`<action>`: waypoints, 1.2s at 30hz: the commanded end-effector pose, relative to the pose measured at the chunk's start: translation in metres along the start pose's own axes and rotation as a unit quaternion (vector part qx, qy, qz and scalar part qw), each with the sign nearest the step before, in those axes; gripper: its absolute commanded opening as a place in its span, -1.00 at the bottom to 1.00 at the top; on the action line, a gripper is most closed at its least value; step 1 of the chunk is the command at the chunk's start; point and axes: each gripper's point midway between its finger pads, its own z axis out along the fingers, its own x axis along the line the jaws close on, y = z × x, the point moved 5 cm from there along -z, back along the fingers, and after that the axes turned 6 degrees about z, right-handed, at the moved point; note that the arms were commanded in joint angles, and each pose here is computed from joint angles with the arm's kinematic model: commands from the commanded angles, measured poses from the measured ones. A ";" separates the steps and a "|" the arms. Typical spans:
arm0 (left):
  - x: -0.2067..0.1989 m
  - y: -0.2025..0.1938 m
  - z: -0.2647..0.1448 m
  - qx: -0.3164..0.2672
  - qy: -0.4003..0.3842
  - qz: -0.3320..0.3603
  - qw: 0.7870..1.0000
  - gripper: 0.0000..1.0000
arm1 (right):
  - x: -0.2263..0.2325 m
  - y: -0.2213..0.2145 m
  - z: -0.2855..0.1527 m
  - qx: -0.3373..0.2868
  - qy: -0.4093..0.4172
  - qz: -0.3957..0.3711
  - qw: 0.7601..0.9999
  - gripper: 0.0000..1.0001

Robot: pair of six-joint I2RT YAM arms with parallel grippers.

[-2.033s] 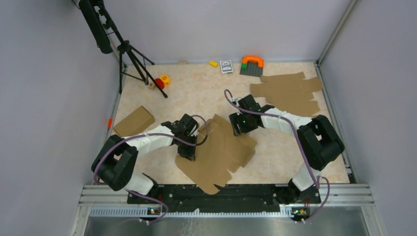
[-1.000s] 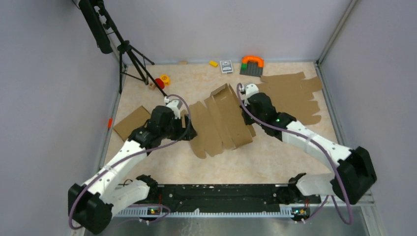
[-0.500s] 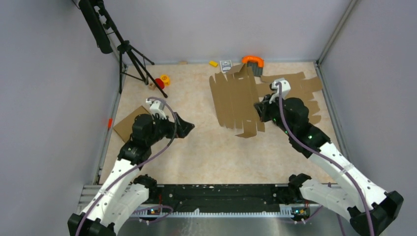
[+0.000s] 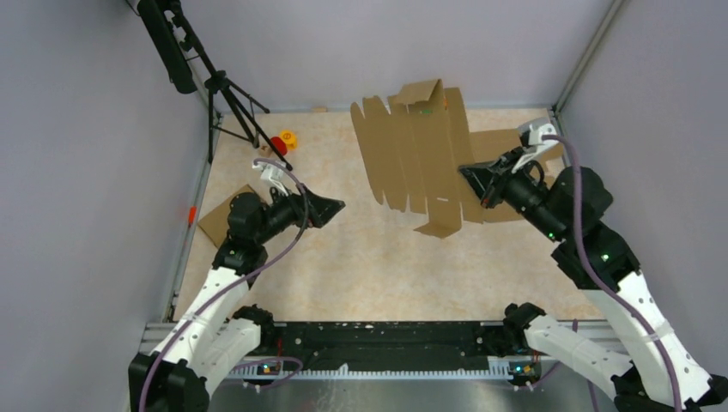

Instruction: Fold the paper box

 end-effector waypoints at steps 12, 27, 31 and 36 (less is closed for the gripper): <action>-0.062 0.065 -0.007 -0.099 -0.161 0.042 0.981 0.97 | 0.054 0.066 -0.039 -0.035 0.121 0.030 0.992 -1.00; -0.061 0.065 -0.002 -0.090 -0.170 0.038 0.981 0.97 | 0.069 0.076 -0.053 -0.032 0.163 0.046 0.985 -1.00; -0.065 0.068 -0.004 -0.093 -0.187 0.042 0.977 0.97 | 0.072 0.077 -0.055 -0.029 0.170 0.048 0.984 -1.00; -0.094 0.075 -0.017 -0.098 -0.293 0.056 0.949 0.87 | 0.069 0.077 -0.055 -0.033 0.159 0.052 0.985 -1.00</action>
